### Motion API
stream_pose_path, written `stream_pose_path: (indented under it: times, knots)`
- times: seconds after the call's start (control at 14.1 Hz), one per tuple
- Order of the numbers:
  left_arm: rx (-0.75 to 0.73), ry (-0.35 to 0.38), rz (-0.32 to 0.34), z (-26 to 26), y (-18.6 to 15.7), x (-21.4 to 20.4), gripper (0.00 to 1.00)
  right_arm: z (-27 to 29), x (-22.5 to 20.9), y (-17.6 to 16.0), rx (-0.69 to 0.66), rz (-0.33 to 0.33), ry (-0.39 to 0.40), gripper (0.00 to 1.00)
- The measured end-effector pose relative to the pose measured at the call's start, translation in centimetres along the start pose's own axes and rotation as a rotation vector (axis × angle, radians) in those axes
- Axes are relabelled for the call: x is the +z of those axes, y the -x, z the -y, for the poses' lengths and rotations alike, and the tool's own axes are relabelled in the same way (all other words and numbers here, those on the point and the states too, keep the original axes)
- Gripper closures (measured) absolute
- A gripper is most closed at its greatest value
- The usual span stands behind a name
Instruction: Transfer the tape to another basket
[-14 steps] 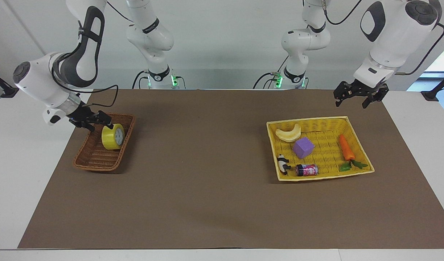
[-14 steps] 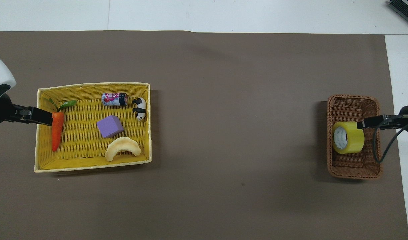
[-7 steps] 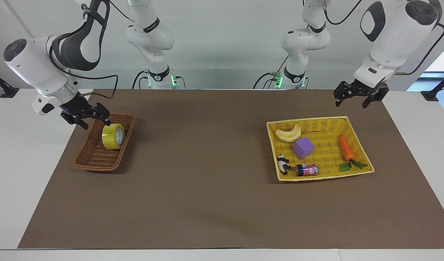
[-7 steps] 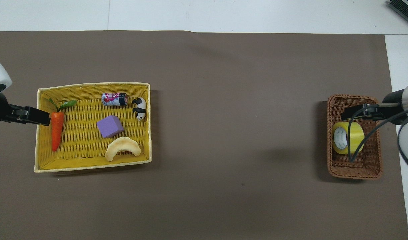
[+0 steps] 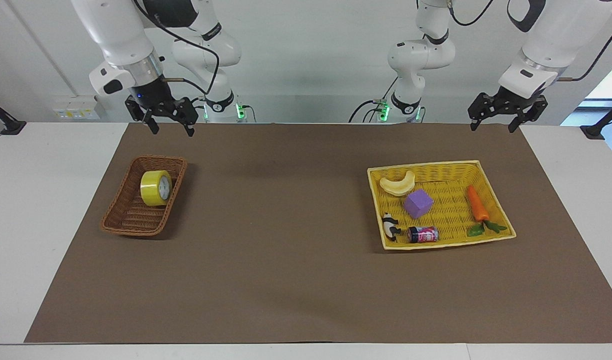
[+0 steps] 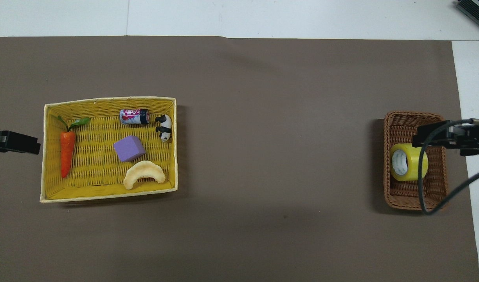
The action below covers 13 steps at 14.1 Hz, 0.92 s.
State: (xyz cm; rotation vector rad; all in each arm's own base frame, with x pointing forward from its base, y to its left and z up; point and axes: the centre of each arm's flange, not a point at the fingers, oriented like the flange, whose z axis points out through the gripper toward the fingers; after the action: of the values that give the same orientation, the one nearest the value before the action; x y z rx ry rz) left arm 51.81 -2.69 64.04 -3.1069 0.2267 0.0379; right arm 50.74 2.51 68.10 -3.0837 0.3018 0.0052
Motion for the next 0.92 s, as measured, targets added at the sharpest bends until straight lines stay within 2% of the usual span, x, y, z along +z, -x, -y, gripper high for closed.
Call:
stream_pose_path:
  times: [0.14,0.35,0.92]
  knots:
    - [-0.001,0.000,0.001,0.0,0.0,0.0,0.00,-0.6,-1.6,0.5,0.015,-0.001,-0.001,0.00]
    - [-0.001,0.000,0.001,0.1,0.0,0.0,0.00,-1.7,-1.4,0.2,0.024,0.003,-0.001,0.00]
    - [-0.001,0.000,0.001,0.1,0.0,0.0,0.00,-3.0,0.0,-0.4,-0.101,0.027,0.007,0.00]
